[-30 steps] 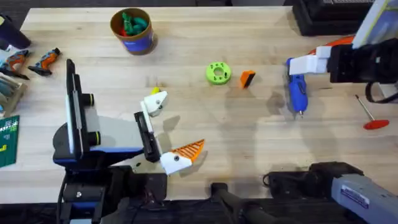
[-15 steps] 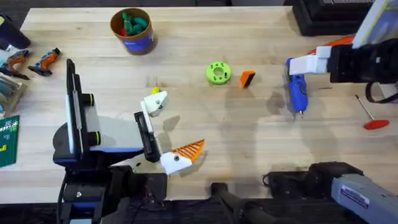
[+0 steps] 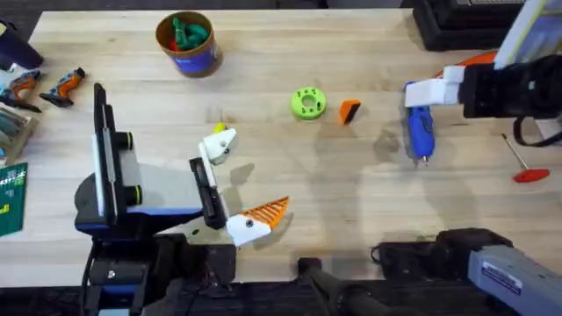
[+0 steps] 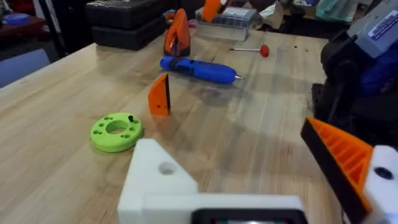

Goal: Pick up the gripper from the table and insert it into the empty holder that is missing its gripper. Then pick up a screw, insert it into the mounting hole, and use the screwdriver to tighten it. Finally, clean up the table by picking up the vegetable and placing it into the bucket.

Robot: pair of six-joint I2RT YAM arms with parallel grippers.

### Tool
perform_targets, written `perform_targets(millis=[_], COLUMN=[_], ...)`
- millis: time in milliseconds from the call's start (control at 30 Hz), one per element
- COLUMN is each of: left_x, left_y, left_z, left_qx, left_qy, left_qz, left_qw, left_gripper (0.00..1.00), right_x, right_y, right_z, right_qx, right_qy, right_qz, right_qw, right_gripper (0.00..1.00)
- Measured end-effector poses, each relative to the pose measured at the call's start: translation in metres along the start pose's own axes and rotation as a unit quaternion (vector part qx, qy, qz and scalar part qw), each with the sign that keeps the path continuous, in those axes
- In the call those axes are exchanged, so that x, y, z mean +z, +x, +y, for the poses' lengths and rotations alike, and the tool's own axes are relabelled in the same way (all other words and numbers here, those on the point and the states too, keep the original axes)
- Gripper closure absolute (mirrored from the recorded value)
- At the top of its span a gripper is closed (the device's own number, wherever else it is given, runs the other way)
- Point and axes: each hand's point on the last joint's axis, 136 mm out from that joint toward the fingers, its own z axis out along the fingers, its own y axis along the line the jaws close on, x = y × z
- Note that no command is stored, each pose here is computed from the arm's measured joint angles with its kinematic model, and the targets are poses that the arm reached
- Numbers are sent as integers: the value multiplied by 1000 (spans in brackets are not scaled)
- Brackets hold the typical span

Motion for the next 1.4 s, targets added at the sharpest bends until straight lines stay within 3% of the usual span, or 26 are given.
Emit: perform_targets(millis=[200, 433, 700, 967, 1400], left_x=[0, 0, 0, 0, 0], left_y=[0, 0, 0, 0, 0], left_z=[0, 0, 0, 0, 0], left_qx=[0, 1, 1, 1, 1], left_qy=[0, 0, 0, 0, 1], left_qz=[0, 0, 0, 0, 0], left_qw=[1000, 1000, 1000, 1000, 1000], left_gripper=[14, 15, 15, 15, 15], right_x=[-12, -30, -28, 1, 59], right_y=[7, -3, -5, -6, -11], right_z=[26, 60, 85, 114, 101], right_qx=[-24, -46, -62, -117, -115], right_qy=[-28, -63, -63, -37, 18], right_qz=[18, 15, 77, 126, 175], right_qw=[999, 997, 993, 984, 978], right_gripper=[10, 10, 10, 11, 9])
